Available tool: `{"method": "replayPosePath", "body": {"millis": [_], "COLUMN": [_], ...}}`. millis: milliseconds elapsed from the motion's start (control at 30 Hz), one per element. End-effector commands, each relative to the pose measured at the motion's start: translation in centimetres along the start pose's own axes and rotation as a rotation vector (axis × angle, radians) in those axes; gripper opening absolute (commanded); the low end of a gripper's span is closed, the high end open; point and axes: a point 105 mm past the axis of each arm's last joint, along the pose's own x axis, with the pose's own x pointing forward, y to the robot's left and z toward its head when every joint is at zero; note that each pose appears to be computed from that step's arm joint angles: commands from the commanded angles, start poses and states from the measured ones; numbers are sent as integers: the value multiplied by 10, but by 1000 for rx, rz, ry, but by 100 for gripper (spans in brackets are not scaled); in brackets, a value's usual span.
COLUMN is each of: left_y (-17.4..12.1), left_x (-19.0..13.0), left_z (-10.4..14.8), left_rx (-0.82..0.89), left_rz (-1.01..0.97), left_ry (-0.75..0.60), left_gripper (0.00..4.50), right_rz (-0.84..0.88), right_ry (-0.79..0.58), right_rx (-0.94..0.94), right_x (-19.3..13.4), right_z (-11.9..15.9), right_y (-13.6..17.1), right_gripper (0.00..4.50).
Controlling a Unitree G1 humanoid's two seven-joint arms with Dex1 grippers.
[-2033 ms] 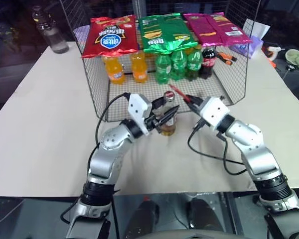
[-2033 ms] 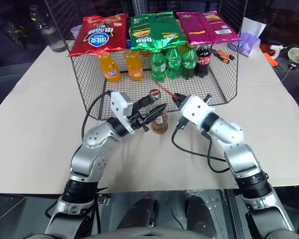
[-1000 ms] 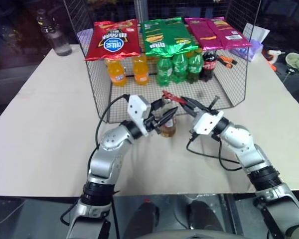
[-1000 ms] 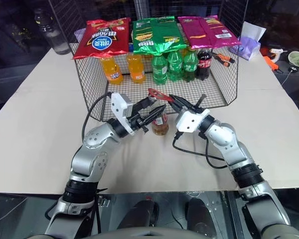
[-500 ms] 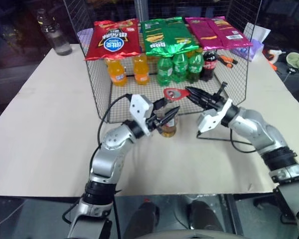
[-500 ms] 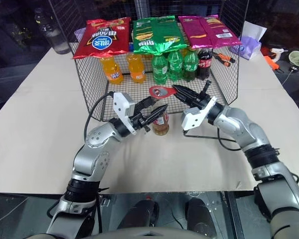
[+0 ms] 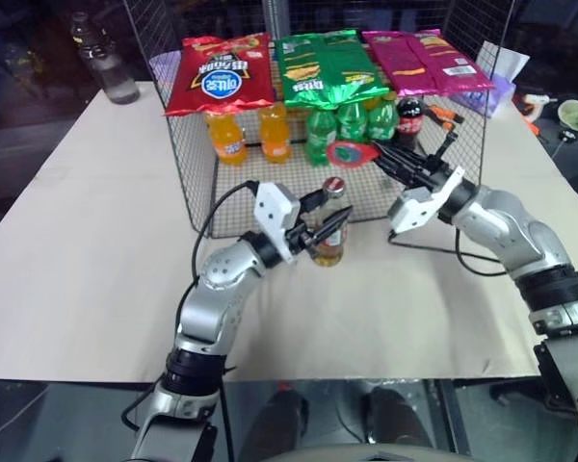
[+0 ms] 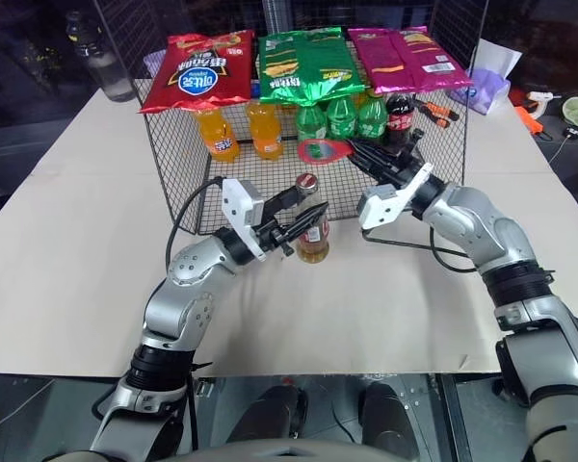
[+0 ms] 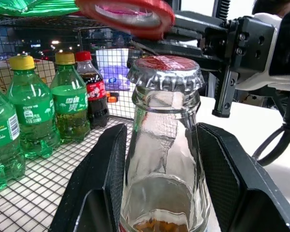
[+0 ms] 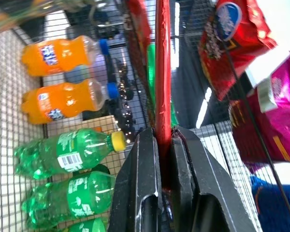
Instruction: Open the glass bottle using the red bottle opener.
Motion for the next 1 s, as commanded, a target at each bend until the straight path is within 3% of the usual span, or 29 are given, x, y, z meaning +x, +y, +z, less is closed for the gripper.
{"method": "replayPosePath", "body": {"millis": [33, 200, 500, 1000], "left_y": [-3, -4, -2, -3], "left_x": [-1, -1, -2, -2], "left_z": [-6, -7, -7, -8], "left_rx": [-11, -14, -15, -16], "left_rz": [-9, -14, -12, -12], "left_ry": [27, 27, 30, 34], "left_gripper": [227, 227, 227, 227], "right_rz": [-83, 12, 36, 94], "right_ry": [45, 58, -48, 32], "right_rx": [22, 6, 11, -4], "right_x": [-8, -21, -13, -24], "right_z": [-6, -8, 22, 5], "right_y": [-19, 0, 6, 21], "right_gripper": [0, 0, 0, 0]}}
